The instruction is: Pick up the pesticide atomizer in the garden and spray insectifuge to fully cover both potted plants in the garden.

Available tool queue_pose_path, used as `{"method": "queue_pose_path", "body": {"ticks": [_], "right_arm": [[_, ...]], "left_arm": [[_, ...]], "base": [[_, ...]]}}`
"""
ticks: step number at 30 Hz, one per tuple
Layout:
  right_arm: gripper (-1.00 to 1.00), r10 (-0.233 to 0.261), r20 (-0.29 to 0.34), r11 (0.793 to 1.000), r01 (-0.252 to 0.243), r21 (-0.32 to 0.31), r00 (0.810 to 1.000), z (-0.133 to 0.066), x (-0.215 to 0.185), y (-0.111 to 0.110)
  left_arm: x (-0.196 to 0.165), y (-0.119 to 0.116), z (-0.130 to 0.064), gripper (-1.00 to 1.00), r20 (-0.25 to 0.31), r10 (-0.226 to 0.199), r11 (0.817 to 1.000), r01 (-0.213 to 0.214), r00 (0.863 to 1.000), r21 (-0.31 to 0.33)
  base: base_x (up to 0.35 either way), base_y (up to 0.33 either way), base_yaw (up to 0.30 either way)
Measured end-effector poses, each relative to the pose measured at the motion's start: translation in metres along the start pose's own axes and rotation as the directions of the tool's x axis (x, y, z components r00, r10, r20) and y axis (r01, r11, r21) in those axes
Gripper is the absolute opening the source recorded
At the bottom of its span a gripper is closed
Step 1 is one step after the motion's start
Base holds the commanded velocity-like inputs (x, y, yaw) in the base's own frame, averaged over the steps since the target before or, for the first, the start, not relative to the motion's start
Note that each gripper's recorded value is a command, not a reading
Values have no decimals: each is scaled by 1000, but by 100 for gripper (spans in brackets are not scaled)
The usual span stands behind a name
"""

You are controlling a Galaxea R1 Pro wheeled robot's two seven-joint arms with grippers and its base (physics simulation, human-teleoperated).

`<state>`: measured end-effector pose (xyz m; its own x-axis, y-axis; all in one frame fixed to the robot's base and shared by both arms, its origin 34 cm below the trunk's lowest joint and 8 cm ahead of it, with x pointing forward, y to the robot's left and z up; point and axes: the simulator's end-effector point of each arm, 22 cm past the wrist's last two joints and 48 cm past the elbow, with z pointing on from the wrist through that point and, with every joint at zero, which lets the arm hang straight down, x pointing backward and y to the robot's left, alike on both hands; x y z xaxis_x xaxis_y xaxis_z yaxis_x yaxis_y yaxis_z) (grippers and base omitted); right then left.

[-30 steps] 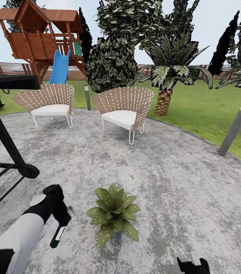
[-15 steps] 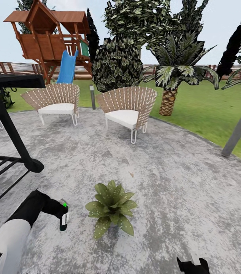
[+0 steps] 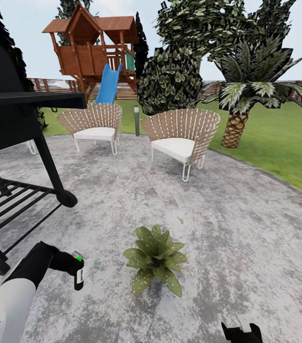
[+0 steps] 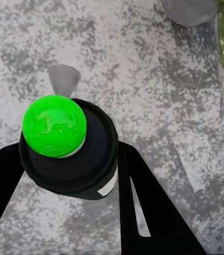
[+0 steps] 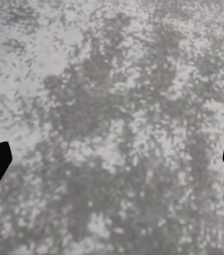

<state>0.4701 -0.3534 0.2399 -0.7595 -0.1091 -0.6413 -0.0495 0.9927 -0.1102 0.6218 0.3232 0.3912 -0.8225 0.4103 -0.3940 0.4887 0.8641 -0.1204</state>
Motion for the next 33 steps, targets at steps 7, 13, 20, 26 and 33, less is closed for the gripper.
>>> {"method": "queue_pose_path", "body": {"ticks": [7,13,20,26,33], "right_arm": [[100,-1,-1,1000,1,-2,1000,0,1,1],[100,-1,-2,1000,1,-3,1000,0,1,2],[100,-1,-1,1000,1,-3,1000,0,0,2],[100,-2,-1,1000,2,-2,1000,0,0,1],[100,-2,-5,1000,2,-4,1000,0,2,2]], "left_arm": [[1,0,0,-100,0,3,1000,-3,1000,0],[0,-1,1,-100,0,6,1000,-6,1000,1],[0,-1,1,-100,0,6,1000,-6,1000,1],[1,0,1,-100,0,5,1000,-5,1000,0],[2,0,2,-100,-4,4,1000,-4,1000,1]], "base": [[-245,-166,278],[-251,-170,278],[-251,-170,278],[-247,-174,278],[-228,-192,278]]}}
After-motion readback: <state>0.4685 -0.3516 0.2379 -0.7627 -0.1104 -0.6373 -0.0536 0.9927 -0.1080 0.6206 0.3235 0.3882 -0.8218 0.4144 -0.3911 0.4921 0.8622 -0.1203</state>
